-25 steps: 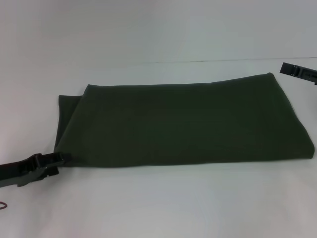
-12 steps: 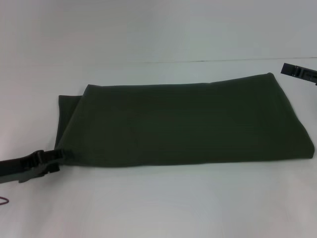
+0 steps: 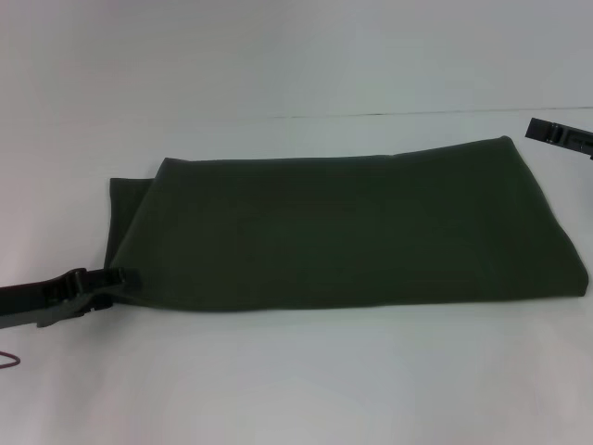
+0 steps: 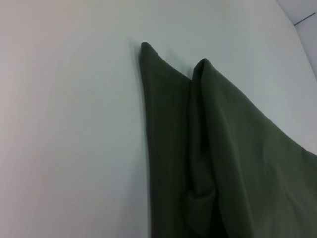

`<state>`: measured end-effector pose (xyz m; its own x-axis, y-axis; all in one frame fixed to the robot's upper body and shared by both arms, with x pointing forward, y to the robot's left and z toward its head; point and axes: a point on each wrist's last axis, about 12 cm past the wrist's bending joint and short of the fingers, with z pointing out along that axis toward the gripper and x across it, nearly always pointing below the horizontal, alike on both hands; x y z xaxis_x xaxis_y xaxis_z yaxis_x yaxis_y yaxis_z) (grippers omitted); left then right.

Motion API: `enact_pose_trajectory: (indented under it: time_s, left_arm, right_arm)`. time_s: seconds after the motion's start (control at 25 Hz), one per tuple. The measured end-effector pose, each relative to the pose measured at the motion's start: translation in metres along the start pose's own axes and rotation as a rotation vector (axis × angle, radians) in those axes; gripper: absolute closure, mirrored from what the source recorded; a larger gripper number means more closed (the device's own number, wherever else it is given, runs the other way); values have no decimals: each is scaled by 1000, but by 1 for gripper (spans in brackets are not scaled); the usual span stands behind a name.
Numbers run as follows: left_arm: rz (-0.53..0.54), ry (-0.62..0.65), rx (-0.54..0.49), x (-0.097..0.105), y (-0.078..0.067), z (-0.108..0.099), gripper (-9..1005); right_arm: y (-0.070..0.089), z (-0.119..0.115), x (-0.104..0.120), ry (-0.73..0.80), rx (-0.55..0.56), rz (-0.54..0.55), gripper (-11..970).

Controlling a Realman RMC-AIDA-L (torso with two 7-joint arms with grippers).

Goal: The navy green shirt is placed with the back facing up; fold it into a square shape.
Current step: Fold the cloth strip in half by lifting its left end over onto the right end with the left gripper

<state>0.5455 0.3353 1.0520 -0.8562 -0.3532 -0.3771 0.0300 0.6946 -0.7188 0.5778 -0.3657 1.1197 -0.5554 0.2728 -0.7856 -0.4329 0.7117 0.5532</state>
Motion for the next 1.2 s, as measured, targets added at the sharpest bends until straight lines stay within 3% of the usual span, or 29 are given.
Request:
enact_pose_trajectory:
  time_s: [0.48, 1.08, 1.2]
  left_arm:
    - [29, -8, 24, -10, -10, 2, 282]
    - [53, -36, 18, -14, -11, 1, 307]
    - [57, -36, 13, -14, -11, 1, 428]
  right_arm:
    - [0, 0, 0, 0, 0, 0, 66]
    - [0, 0, 0, -1, 3, -1, 70]
    - [0, 0, 0, -1, 3, -1, 71]
